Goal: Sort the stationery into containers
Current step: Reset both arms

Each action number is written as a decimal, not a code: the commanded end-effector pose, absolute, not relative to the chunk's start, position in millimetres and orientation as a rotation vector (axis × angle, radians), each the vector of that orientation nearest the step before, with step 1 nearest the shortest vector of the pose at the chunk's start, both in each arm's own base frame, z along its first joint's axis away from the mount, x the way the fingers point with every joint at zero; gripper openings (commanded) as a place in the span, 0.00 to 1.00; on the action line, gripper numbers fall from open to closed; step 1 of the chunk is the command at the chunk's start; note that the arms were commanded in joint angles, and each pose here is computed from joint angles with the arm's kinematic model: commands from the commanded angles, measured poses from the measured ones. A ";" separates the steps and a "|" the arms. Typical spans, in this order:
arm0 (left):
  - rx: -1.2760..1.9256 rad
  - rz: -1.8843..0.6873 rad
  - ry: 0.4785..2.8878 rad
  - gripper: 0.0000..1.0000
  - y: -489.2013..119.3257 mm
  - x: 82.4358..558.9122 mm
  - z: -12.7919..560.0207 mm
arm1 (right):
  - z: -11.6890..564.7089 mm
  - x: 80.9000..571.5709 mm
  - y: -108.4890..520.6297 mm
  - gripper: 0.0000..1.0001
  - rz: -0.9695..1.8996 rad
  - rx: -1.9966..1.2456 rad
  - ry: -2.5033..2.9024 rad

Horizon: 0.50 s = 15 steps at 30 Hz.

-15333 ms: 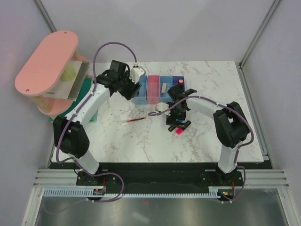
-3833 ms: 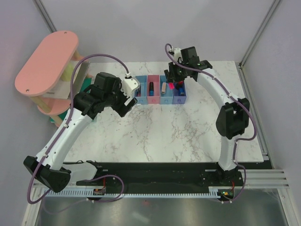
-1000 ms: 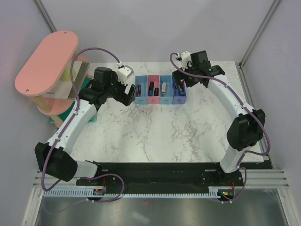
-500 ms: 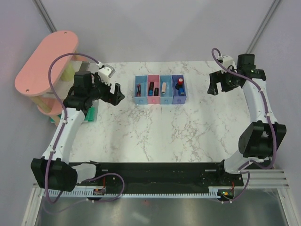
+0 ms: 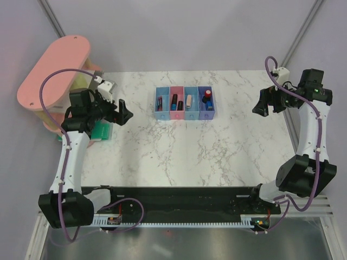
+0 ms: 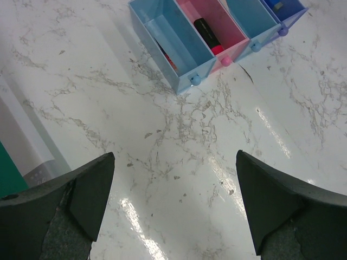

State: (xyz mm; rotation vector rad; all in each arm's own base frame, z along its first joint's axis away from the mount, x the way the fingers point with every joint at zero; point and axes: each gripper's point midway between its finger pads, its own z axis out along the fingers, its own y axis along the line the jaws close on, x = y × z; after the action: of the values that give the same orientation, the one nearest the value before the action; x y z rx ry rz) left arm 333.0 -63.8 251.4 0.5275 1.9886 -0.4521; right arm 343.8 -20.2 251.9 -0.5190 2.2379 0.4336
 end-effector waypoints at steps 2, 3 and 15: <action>0.572 -0.443 1.923 1.00 -68.2 321.9 265.1 | 260.7 334.5 -4.3 0.98 0.547 -0.584 2.153; 0.568 -0.440 1.921 1.00 -67.8 321.6 265.6 | 260.9 334.5 -3.4 0.98 0.554 -0.584 2.149; 0.552 -0.422 1.919 1.00 -65.8 317.1 263.8 | 260.2 334.6 -2.0 0.98 0.577 -0.579 2.142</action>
State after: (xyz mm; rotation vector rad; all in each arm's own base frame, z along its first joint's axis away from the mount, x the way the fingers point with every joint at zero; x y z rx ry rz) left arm 316.6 -66.1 256.1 0.5358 1.9587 -0.4427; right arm 337.0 -7.4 253.0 -0.5415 2.1940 0.5506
